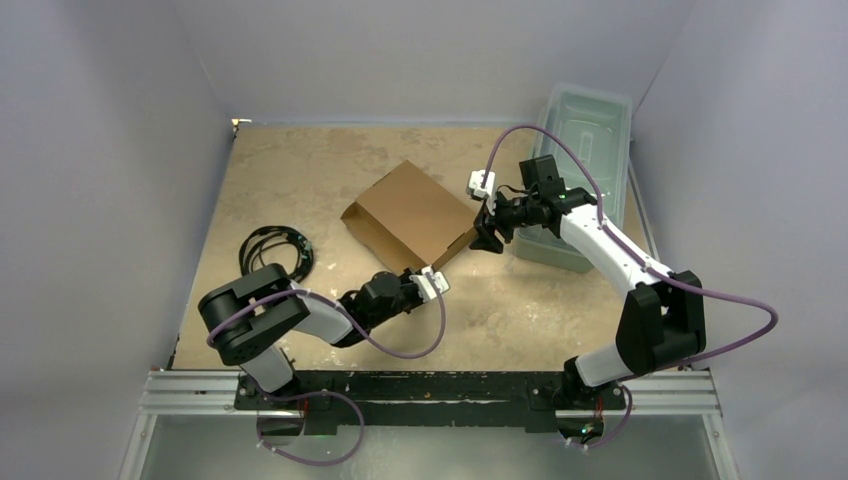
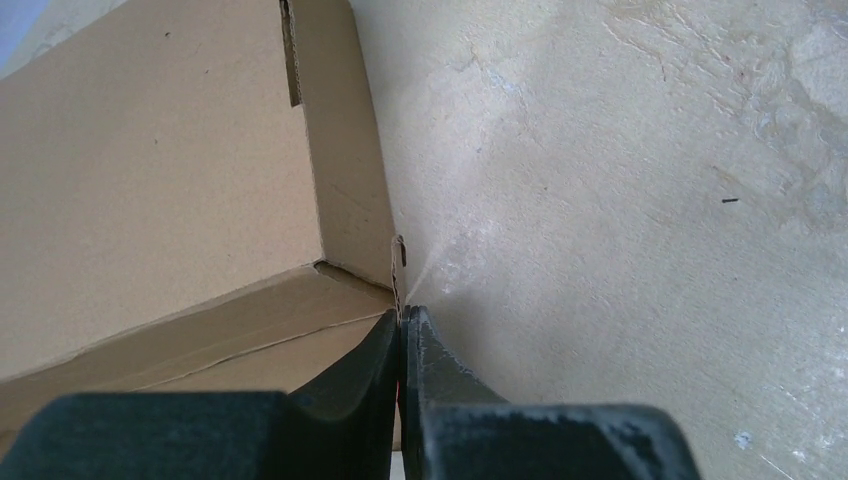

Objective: Fold the paper box

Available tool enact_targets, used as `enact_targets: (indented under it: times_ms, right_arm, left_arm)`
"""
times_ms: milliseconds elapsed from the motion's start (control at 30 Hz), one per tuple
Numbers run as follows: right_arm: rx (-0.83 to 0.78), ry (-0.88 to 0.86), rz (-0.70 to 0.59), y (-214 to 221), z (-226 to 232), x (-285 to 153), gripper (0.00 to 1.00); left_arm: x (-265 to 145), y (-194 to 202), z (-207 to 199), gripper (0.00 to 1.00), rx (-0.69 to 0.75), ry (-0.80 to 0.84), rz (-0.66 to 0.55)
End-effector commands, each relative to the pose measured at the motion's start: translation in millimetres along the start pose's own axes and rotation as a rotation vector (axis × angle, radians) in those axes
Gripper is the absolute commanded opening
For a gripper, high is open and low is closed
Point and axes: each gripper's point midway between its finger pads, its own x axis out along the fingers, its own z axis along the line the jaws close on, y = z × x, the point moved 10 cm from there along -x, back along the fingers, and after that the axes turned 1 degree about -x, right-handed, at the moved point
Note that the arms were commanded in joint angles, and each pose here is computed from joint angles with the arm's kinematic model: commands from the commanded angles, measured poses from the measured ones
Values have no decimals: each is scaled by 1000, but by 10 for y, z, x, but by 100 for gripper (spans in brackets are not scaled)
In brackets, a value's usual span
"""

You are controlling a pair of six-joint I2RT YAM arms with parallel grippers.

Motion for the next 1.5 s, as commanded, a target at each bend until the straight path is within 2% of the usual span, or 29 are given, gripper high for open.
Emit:
enact_targets:
  times_ms: [0, 267, 433, 600, 700, 800, 1167, 1467]
  right_arm:
    - [-22, -5, -34, -71, 17, -42, 62]
    - [24, 41, 7, 17, -50, 24, 61]
    - [123, 113, -20, 50, -130, 129, 62]
    - [271, 165, -99, -44, -276, 266, 66]
    - [351, 245, -112, -82, -440, 336, 72]
    - [411, 265, -100, -66, -577, 462, 74]
    - [473, 353, 47, 201, -746, 720, 68]
    - [522, 410, 107, 342, -774, 782, 60]
  left_arm:
    - [25, -132, 69, 0, -56, -18, -51]
    - [-47, -98, 112, 0, -164, -15, -52]
    - [-82, -84, 117, 0, -171, -5, -59]
    - [-120, -64, 124, 0, -179, -10, -67]
    - [-141, -60, 126, 0, -185, -12, -74]
    - [-157, -41, 131, 0, -189, -15, -74]
    - [-210, 5, 140, 0, -227, -35, -102]
    - [-223, 24, 138, 0, -283, -43, -108]
